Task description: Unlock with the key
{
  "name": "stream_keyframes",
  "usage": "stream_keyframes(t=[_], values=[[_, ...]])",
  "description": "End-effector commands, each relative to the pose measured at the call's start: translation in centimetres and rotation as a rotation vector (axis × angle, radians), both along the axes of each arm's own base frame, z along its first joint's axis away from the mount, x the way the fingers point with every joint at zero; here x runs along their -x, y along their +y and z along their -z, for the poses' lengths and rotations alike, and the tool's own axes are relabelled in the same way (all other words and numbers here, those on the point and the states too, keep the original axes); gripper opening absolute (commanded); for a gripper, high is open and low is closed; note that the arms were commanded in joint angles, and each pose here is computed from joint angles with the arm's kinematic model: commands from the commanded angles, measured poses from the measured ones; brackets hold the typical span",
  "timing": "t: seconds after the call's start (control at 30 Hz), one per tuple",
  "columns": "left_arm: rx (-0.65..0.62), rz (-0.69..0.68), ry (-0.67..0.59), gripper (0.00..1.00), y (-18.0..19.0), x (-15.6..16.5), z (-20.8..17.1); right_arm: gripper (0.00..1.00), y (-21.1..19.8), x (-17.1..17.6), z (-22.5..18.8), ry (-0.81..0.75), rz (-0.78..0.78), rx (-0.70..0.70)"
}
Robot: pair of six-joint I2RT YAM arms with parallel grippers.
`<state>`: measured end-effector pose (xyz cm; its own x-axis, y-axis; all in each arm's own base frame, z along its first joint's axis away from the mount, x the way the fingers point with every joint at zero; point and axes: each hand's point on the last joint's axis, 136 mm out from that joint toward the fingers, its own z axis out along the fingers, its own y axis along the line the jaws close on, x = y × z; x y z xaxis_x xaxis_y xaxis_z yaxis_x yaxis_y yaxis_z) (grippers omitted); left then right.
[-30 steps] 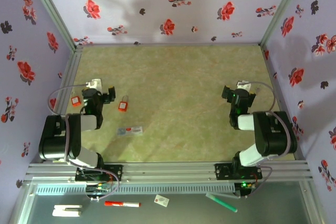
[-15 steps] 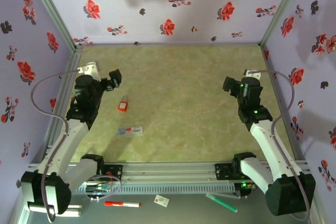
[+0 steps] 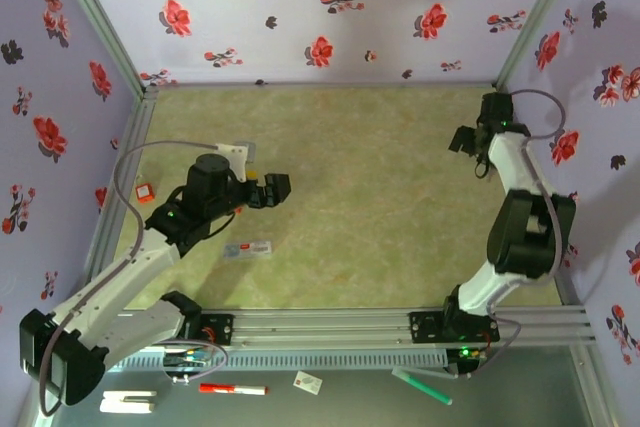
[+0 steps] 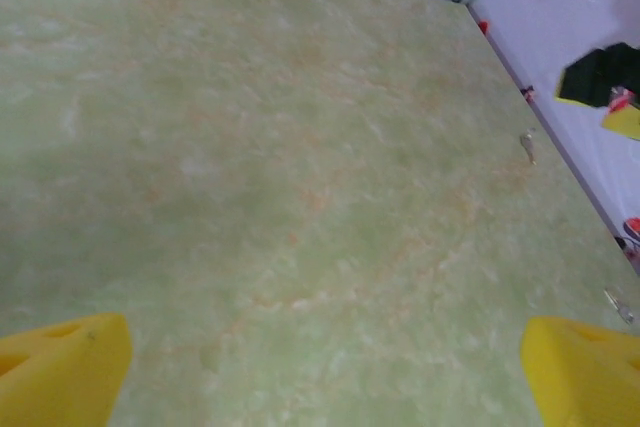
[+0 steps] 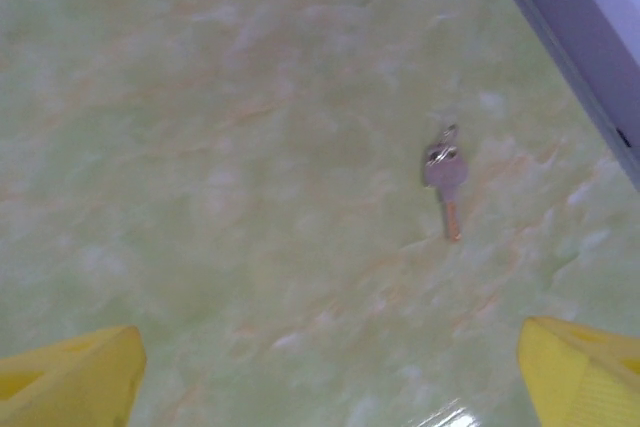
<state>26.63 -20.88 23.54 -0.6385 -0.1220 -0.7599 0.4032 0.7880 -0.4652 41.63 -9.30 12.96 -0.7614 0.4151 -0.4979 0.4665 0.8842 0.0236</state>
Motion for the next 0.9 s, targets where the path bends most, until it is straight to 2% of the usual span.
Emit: stream_keyframes(t=[0.0, 0.13, 0.37, 0.57, 0.87], values=[[0.02, 0.008, 0.031, 1.0, 0.2, 1.2, -0.5, 0.91, -2.1, -0.6, 1.4, 0.106, 0.035, 0.027], [-0.003, 0.007, 0.061, 1.0, 0.6, 1.8, 0.3, 0.87, -4.0, -1.7, 3.1, 0.152, 0.081, 0.067], [-0.007, -0.01, 0.072, 1.0, 0.6, 1.4, 0.7, 0.77, -6.7, -2.3, 5.5, 0.139, 0.196, -0.001], [-0.014, -0.011, 0.084, 1.0, 0.1, 0.8, 1.0, 0.68, -8.1, -2.9, 6.9, 0.127, 0.277, -0.056], [-0.027, -0.012, 0.079, 1.0, 0.1, 0.6, 1.0, 0.56, -8.4, -3.6, 8.7, 0.155, 0.303, -0.103]])
